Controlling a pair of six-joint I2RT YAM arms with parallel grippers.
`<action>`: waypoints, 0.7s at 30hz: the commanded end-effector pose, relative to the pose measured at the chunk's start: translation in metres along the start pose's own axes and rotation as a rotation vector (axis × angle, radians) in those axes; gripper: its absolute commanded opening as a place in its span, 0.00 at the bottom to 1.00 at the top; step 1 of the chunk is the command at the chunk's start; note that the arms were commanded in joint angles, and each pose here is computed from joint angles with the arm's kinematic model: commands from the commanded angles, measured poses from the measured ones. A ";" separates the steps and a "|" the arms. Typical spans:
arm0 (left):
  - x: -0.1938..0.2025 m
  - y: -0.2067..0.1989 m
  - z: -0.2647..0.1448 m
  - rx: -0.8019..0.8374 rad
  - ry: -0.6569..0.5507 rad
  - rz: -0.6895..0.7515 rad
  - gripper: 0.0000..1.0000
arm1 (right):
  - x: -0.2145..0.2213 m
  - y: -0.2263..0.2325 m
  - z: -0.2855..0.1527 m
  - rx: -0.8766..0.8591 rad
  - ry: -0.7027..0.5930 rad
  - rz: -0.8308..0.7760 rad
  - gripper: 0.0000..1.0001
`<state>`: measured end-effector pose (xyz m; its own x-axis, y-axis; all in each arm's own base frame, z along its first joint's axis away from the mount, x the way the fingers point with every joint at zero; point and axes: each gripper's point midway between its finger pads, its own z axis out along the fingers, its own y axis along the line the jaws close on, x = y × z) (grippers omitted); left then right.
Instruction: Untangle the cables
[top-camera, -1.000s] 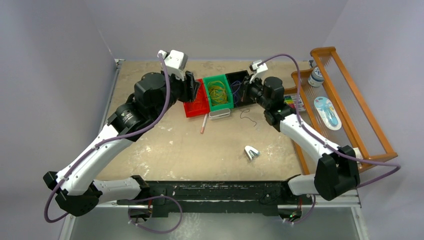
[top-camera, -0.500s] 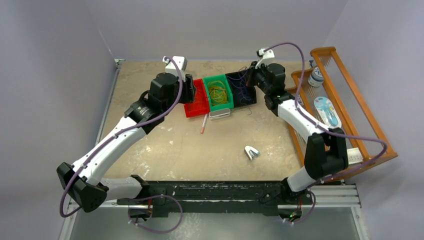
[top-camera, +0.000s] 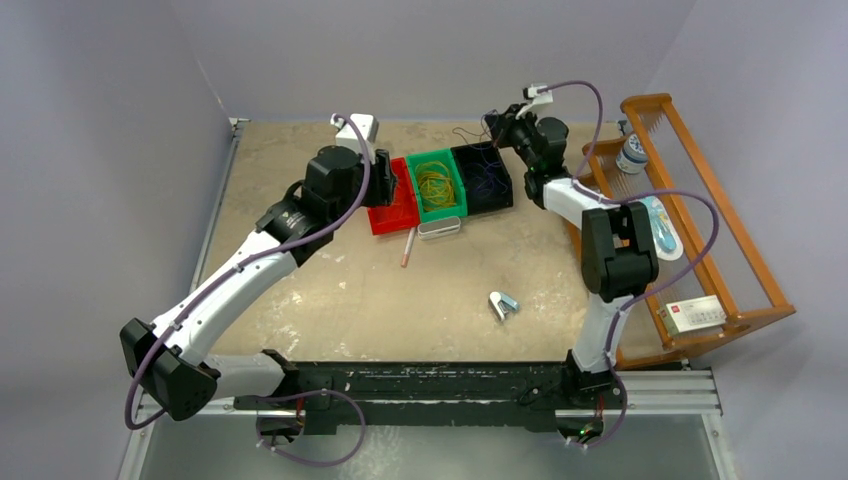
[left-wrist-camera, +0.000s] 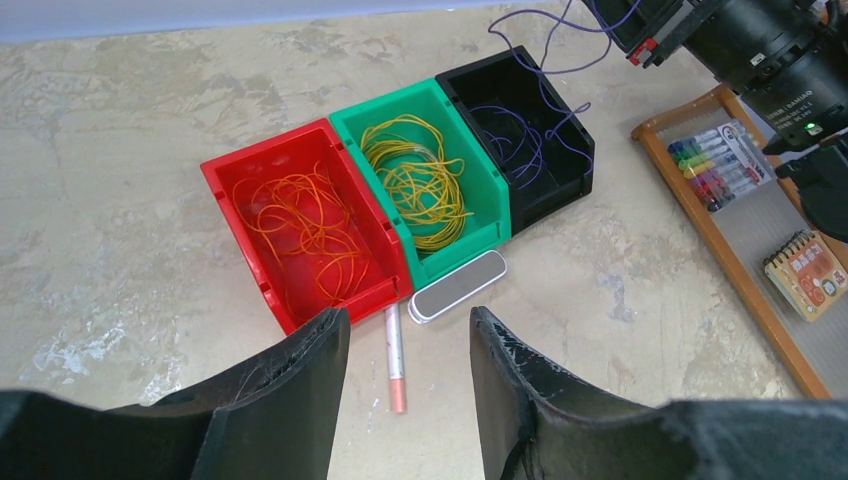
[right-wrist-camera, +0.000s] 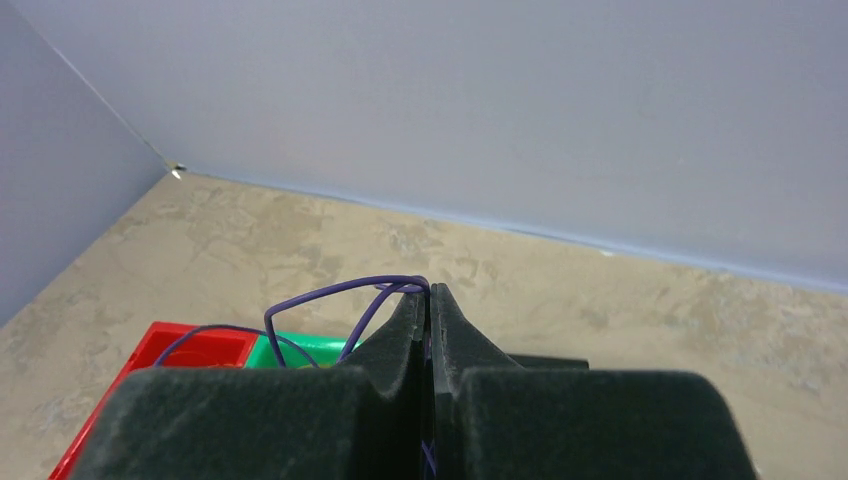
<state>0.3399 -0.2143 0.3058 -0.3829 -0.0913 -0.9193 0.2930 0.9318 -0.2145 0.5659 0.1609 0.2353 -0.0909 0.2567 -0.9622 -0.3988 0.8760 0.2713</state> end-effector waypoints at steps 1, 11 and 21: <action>-0.015 -0.003 0.003 0.015 -0.053 -0.017 0.47 | -0.062 0.019 0.010 -0.152 -0.235 -0.039 0.00; -0.011 -0.001 0.004 0.012 -0.043 -0.009 0.47 | -0.013 0.005 0.011 -0.232 -0.232 -0.078 0.00; -0.007 -0.003 0.009 0.021 -0.029 -0.004 0.47 | 0.032 -0.010 -0.001 -0.189 -0.133 -0.150 0.00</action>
<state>0.3446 -0.2156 0.2978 -0.3967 -0.0802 -0.9144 0.2893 0.9345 -0.2075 0.5712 0.1627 0.1807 -0.0051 0.2448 -0.9696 -0.5468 0.8111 0.2076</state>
